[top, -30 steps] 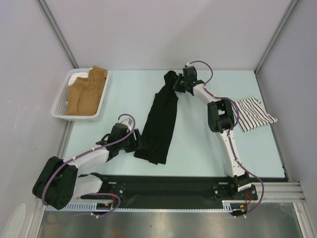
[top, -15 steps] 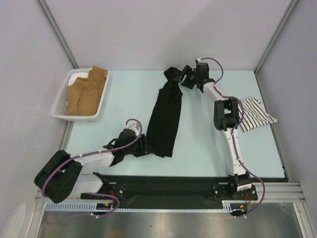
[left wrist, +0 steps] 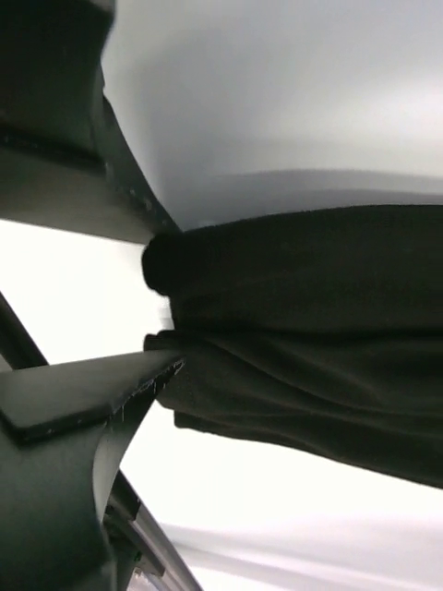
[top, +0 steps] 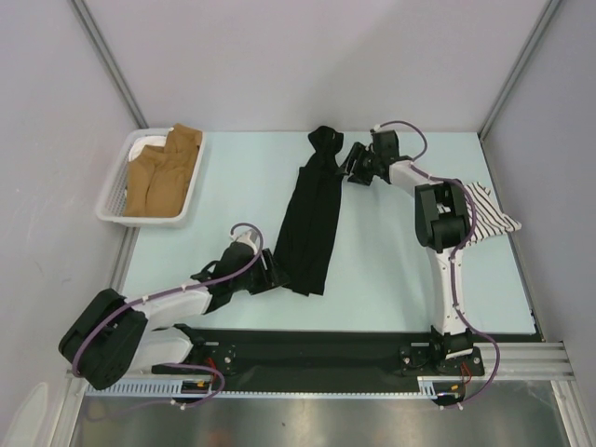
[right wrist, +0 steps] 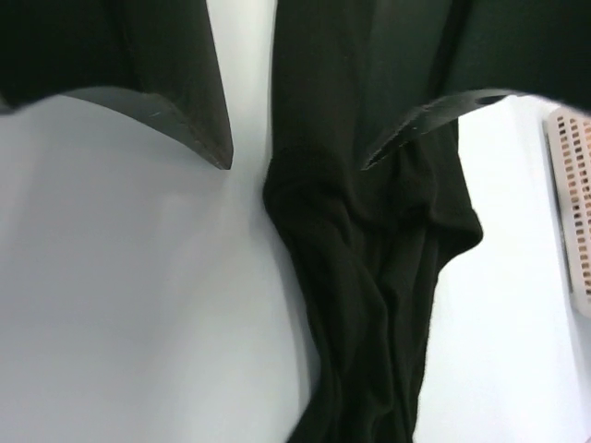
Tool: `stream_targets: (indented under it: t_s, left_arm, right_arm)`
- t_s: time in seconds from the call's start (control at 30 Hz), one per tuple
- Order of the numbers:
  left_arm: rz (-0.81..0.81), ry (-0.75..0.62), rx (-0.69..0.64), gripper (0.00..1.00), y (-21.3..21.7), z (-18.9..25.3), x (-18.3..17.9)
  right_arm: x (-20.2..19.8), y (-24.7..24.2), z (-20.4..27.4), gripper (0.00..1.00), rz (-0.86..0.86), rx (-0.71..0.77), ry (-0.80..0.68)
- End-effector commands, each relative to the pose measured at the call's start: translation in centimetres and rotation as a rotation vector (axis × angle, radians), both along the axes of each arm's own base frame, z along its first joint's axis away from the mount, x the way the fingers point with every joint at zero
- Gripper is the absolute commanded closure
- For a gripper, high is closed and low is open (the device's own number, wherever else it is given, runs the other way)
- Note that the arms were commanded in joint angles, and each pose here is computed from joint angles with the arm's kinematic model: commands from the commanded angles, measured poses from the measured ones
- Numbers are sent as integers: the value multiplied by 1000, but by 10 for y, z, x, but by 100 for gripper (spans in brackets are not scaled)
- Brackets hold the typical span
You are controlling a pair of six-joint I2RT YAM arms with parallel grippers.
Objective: Fold and stack the tank tops
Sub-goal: Fold the tank top
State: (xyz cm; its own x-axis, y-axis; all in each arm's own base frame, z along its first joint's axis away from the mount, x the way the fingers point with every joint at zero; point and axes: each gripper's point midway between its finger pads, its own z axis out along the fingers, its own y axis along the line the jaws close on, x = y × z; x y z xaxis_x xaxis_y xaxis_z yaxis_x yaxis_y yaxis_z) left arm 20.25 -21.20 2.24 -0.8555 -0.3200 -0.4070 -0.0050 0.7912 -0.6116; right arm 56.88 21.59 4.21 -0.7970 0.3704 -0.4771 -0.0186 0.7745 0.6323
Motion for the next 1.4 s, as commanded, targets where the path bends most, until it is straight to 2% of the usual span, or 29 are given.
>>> stream_targets:
  t_s: [0.0,0.1,0.13,0.17,0.23,0.27,0.33,0.5,0.6,0.63,0.7,0.77,0.83,0.87,0.97,1.0,1.07,1.1,1.13,1.2,1.23,1.37]
  left_arm:
    - [49,132,211,33,44,-41,-26]
    - [48,132,207,26,47,-37,-25]
    - [52,132,200,25,49,-35,-24]
    - [46,130,196,25,51,-35,-25]
    - [65,138,170,25,57,-33,-21]
    - [64,129,167,25,59,-32,-19]
    - [79,125,161,26,64,-30,-14]
    - [58,134,165,30,60,-32,-7]
    - [35,147,136,31,52,-35,-5]
    - [32,132,122,31,49,-33,-1]
    - [21,131,94,32,43,-32,0]
    - [12,117,82,37,40,-31,3]
    - [15,113,91,41,40,-31,6]
    - [12,105,91,46,39,-29,8]
    - [13,100,104,54,39,-31,12]
    - [16,99,109,55,40,-32,13]
    - [14,105,115,60,39,-35,13]
    - [10,103,115,69,39,-36,13]
    - [11,100,114,73,38,-37,14]
    - [4,105,116,95,38,-42,13]
    - [3,112,114,100,37,-44,11]
    - [-18,139,94,100,30,-52,-4]
  right_arm:
    - [-12,7,-12,41,12,-19,28]
    - [-7,11,-20,57,17,15,38]
    - [-5,11,-21,61,13,23,43]
    - [-2,10,-22,70,9,29,46]
    - [5,8,-23,78,0,43,46]
    - [7,6,-22,88,-4,48,44]
    - [16,1,-22,100,-15,60,43]
    - [30,-1,-17,100,-1,99,30]
    - [30,5,-16,62,33,96,40]
    - [26,6,-15,56,37,91,42]
    - [20,3,-11,52,35,91,38]
    - [6,-2,-4,48,29,93,35]
    - [-5,-6,2,46,20,85,22]
    - [-26,-10,3,46,19,81,46]
    - [-60,-9,6,48,22,81,56]
    - [-87,-13,3,48,18,68,88]
    - [-115,-11,-1,50,11,73,117]
    - [-148,-11,-6,50,20,74,143]
    - [-157,-8,-4,51,23,87,124]
    - [-203,-2,-14,52,37,97,173]
    - [-216,2,-16,53,53,99,173]
    - [-272,10,-26,53,123,53,209]
